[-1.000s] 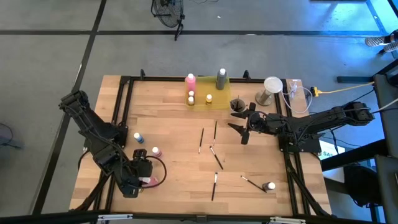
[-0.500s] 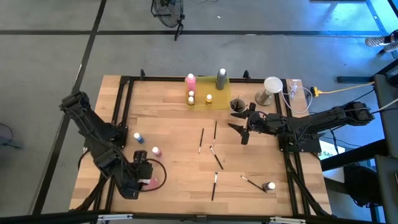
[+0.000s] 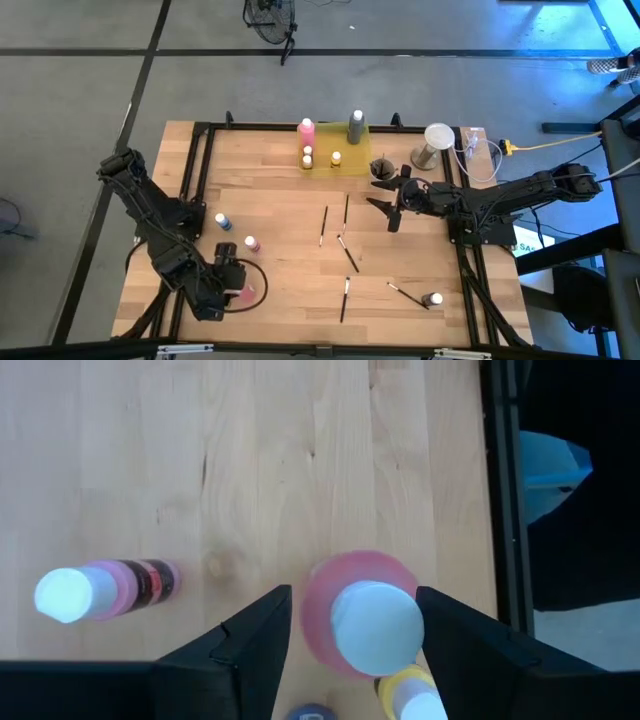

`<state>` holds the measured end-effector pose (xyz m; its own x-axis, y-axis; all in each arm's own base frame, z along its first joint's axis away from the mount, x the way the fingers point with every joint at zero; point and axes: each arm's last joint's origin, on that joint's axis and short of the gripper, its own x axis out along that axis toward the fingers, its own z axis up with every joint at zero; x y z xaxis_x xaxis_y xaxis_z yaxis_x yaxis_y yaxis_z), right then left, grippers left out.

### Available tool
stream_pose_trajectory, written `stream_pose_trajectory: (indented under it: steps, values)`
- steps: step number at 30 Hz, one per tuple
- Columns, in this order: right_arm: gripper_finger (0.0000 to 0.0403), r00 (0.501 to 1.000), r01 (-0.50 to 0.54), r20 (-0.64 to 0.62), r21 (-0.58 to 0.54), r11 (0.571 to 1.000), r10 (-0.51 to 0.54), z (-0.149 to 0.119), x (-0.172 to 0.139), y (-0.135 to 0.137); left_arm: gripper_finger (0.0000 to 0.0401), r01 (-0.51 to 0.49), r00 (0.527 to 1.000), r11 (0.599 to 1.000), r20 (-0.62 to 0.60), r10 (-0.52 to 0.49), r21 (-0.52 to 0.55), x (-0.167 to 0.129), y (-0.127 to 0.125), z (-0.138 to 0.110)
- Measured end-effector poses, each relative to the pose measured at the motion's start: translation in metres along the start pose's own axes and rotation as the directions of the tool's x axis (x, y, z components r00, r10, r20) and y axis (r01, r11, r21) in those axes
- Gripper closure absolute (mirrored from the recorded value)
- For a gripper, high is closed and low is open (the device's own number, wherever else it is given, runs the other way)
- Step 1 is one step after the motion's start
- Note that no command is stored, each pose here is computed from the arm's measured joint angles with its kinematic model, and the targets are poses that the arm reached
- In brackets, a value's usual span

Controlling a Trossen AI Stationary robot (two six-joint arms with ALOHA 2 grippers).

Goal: Pick & Place Paint Supplies
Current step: Put the large pink paint bottle into the yellow bin

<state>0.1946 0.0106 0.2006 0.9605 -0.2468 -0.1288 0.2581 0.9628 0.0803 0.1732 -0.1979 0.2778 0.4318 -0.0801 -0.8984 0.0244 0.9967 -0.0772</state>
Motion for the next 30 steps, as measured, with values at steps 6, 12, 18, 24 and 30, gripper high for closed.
stream_pose_trajectory:
  steps: [6,12,18,24,30]
  values:
    - [0.0158,1.0,0.0,0.0,0.005,1.0,0.0,0.0,0.0,0.0,0.0192,-0.004,1.0,1.0,-0.003,0.004,-0.001,0.0,0.0004,-0.0004]
    - [0.0158,1.0,0.0,0.0,0.005,1.0,0.0,0.0,0.0,0.0,0.0192,-0.01,1.0,1.0,0.002,0.01,-0.026,0.0,0.0006,-0.0002]
    - [0.0157,1.0,0.001,0.0,0.005,1.0,-0.001,0.0,0.0,-0.0001,0.0192,-0.01,1.0,1.0,0.003,0.01,-0.026,0.0,0.0006,-0.0001]
    - [0.0157,1.0,0.004,0.0,0.005,1.0,-0.004,0.0,0.0,-0.0001,0.0192,-0.009,1.0,0.999,0.003,0.009,-0.033,0.0,0.0004,-0.0003]
    - [0.0157,1.0,0.004,0.0,0.005,1.0,-0.004,0.0,0.0,-0.0002,0.0192,-0.005,1.0,0.999,0.006,0.005,-0.046,-0.0013,-0.0032,-0.0039]
